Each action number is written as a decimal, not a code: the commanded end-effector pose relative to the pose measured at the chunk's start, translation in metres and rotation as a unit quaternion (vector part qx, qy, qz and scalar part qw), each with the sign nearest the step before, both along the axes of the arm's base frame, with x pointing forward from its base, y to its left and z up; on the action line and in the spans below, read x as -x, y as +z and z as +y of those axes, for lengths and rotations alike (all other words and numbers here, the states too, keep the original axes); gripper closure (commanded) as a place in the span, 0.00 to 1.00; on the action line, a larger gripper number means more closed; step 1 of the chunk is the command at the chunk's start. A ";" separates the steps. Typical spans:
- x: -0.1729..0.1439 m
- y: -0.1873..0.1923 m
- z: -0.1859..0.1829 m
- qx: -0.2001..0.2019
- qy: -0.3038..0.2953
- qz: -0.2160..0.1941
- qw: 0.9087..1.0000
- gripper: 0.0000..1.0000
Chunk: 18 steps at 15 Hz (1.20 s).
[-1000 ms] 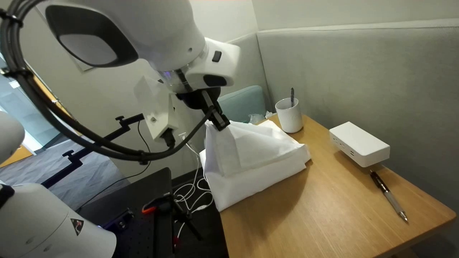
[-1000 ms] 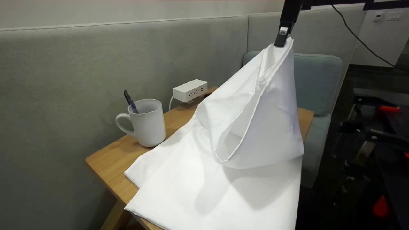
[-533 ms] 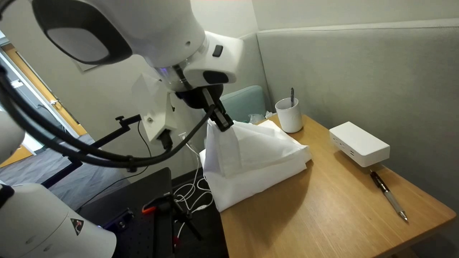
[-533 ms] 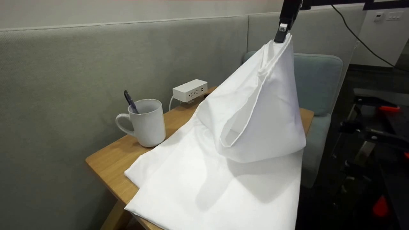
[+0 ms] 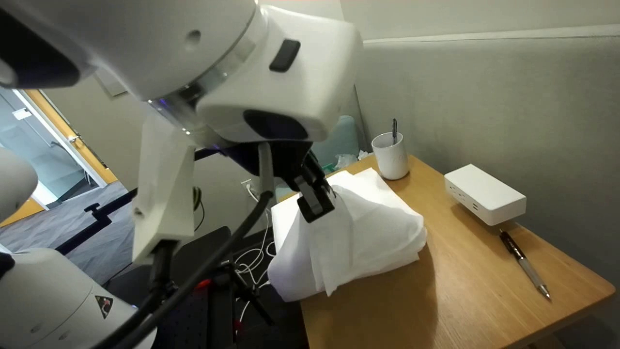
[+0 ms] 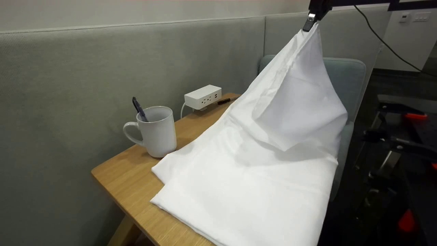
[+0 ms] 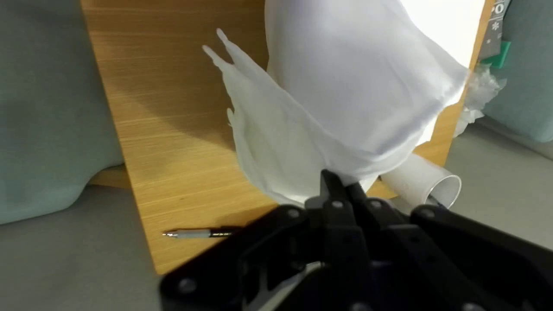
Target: Unfold the pillow case
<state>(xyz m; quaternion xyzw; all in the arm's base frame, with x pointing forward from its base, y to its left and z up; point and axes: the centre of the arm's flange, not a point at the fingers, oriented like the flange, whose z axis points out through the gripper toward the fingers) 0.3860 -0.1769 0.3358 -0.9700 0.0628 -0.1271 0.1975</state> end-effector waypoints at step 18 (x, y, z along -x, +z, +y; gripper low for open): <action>-0.017 -0.027 -0.017 0.101 -0.120 0.064 0.986 0.00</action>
